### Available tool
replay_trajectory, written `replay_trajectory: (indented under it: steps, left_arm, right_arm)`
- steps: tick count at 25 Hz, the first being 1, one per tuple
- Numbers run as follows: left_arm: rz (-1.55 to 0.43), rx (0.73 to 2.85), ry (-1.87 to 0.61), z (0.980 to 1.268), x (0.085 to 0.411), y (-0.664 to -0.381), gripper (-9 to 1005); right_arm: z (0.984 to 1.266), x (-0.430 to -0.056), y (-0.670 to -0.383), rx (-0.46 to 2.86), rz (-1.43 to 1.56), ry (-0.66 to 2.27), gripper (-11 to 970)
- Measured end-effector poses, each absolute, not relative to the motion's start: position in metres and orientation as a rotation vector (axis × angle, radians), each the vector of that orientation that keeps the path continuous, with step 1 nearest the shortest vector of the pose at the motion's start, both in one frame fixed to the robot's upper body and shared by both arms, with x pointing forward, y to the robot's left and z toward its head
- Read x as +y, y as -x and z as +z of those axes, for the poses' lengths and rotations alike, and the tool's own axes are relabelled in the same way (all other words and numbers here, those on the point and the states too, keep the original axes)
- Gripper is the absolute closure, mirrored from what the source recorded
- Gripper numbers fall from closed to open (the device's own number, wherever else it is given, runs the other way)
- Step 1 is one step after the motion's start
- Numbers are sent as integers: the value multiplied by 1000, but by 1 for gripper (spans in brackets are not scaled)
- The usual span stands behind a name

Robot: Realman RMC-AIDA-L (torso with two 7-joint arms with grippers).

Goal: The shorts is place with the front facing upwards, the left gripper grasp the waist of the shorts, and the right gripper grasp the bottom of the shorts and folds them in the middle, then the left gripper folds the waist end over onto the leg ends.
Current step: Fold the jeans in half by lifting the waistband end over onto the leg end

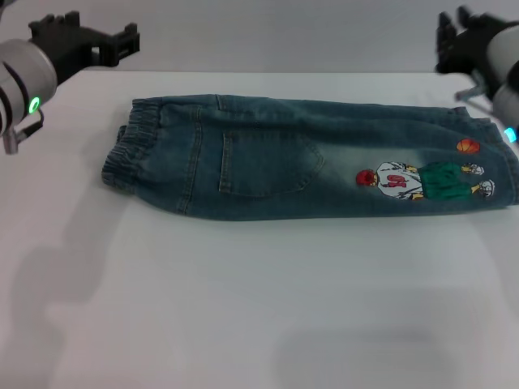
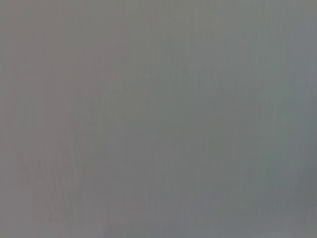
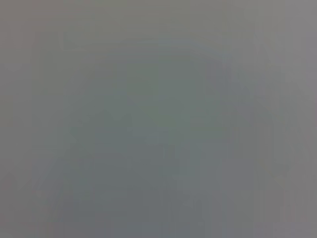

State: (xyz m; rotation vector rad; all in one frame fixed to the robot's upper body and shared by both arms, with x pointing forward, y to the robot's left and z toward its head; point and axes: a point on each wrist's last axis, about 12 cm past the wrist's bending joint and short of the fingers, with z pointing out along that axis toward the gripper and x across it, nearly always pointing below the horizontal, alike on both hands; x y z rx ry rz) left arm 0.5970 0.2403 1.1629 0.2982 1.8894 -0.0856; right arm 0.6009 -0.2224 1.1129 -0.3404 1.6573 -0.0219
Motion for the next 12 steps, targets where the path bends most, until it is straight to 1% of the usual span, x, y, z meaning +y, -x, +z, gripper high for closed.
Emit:
replay_trajectory:
  steps: [1,2,3,6,12]
  left_arm:
    - [-84,1902,-297,1160,242,-596,158]
    - [-83,1919,-296,1157,243,-595,159]
    - [-83,1937,-297,1155,243,-595,159]
    - [-88,2029,-309,1148,245,-591,159]
    - [-98,2174,-331,1145,248,-586,158]
  right_arm:
    - [1103,-216,-600,1663,-5,346,662]
    - [1103,-216,-600,1663,-5,346,709]
    - [1097,-212,-599,1664,6,351,756]
    - [1083,-200,-590,1638,32,381,961]
    - [1073,-196,-582,1662,70,381,960]
